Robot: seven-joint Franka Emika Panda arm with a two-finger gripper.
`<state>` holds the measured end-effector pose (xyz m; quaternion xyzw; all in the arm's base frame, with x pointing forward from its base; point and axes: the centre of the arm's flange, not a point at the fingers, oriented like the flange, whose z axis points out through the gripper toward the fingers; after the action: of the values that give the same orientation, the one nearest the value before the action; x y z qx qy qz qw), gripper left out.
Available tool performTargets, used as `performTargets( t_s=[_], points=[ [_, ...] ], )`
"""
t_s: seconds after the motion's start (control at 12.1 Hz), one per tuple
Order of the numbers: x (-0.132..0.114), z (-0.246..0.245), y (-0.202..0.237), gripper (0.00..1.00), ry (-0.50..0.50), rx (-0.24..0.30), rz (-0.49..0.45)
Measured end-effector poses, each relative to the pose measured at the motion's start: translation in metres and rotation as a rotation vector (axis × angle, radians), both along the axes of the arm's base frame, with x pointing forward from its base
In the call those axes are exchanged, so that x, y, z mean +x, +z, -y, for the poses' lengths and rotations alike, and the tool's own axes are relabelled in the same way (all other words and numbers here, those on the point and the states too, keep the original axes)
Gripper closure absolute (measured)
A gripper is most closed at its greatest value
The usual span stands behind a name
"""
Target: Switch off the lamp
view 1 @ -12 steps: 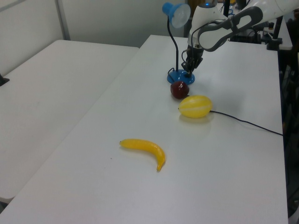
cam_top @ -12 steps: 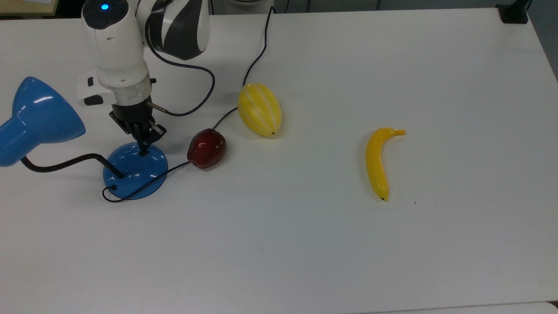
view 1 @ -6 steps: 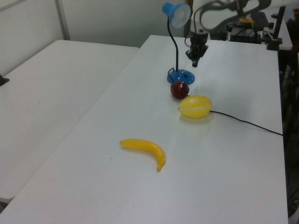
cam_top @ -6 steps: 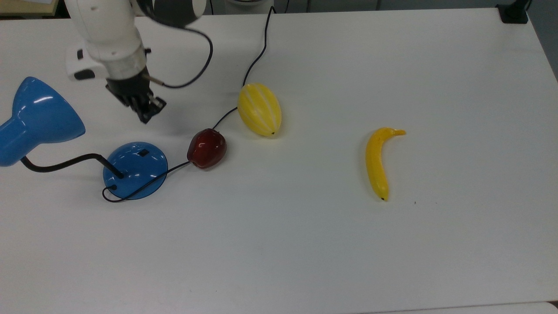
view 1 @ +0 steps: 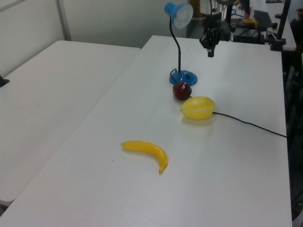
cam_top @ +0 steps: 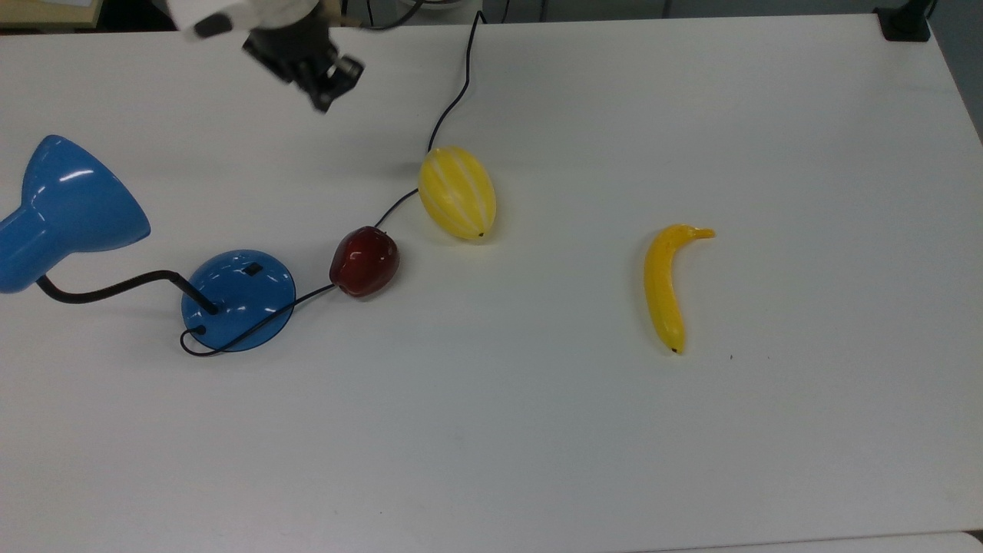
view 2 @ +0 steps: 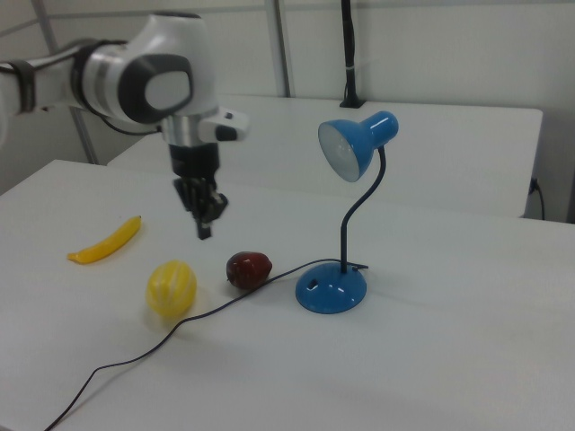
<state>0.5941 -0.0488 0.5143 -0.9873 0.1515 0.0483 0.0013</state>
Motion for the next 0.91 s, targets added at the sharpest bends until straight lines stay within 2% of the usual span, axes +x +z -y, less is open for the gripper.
performTargets(
  t_s=[0.16, 0.25, 0.41, 0.49, 0.66, 0.74, 0.91],
  points=[
    [-0.021, -0.014, 0.03, 0.93, 0.047, 0.046, -0.019],
    [-0.027, -0.014, 0.041, 0.93, 0.061, 0.052, -0.01],
    [-0.034, -0.008, 0.056, 0.74, 0.074, 0.053, 0.016],
    [-0.034, -0.002, 0.059, 0.58, 0.08, 0.053, 0.025],
    [-0.034, 0.01, 0.065, 0.35, 0.116, 0.055, 0.04],
    [-0.035, 0.022, 0.07, 0.19, 0.132, 0.056, 0.052],
    [-0.04, 0.036, 0.075, 0.0, 0.143, 0.062, 0.045]
  ],
)
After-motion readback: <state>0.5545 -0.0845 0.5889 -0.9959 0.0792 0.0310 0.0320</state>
